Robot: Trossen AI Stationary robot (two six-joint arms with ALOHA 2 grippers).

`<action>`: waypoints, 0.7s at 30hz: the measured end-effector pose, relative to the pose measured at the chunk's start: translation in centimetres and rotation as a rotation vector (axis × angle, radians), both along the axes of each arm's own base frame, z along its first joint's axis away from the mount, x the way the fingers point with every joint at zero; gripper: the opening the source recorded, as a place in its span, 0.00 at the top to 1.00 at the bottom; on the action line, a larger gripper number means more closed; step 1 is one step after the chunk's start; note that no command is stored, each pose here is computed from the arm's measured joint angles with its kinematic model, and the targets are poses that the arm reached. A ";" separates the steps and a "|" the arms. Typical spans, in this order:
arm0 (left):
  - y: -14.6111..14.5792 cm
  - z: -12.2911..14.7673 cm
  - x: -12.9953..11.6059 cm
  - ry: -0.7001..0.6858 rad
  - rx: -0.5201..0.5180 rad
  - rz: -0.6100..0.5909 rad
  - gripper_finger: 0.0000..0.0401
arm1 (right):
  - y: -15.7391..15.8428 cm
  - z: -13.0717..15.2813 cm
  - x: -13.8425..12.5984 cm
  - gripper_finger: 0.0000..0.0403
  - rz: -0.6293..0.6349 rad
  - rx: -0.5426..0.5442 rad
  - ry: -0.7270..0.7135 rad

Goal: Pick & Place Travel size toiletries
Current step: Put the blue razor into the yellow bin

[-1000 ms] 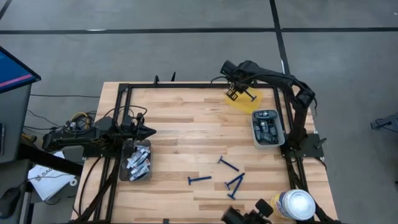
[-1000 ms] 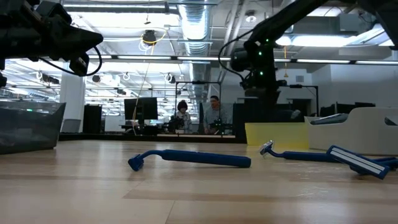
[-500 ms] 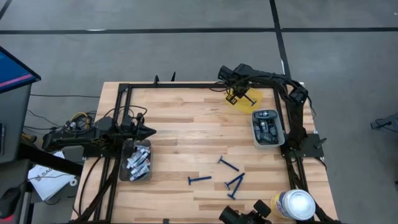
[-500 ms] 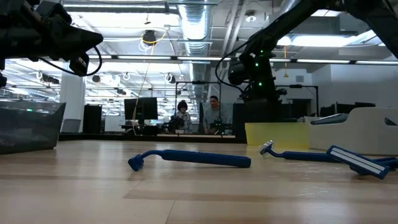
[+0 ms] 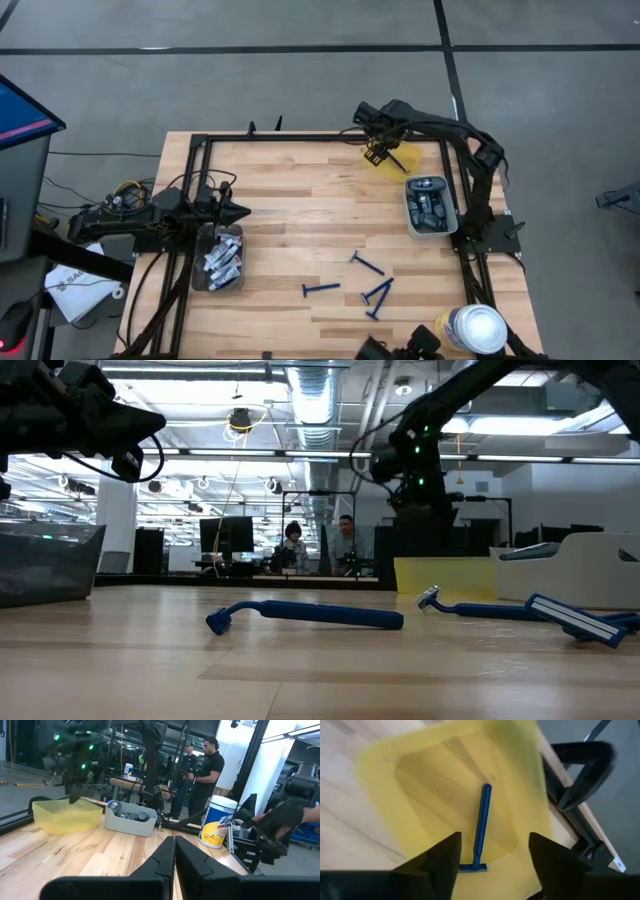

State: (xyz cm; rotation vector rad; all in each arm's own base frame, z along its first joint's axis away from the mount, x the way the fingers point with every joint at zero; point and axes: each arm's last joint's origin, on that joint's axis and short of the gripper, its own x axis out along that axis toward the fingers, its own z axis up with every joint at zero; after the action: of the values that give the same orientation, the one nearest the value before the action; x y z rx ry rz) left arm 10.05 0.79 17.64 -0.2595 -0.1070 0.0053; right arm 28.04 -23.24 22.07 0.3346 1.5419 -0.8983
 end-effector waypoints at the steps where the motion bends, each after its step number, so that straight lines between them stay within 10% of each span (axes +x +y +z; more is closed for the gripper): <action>1: 0.0 0.0 0.0 0.000 0.000 0.000 0.98 | 0.2 0.7 -0.1 0.43 -0.003 -0.013 -0.018; 11: 0.0 0.0 0.0 0.000 0.000 0.000 0.97 | 5.2 8.7 -1.4 0.41 -0.003 -0.034 -0.366; 21: 0.0 0.0 0.0 0.000 0.000 0.000 0.97 | 15.3 10.8 1.6 0.44 0.237 0.130 -0.515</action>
State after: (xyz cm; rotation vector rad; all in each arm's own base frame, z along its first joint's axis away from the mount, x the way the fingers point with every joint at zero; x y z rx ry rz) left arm 10.05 0.79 17.64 -0.2595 -0.1070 0.0052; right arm 29.67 -7.96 32.83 0.4281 1.1324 -0.4770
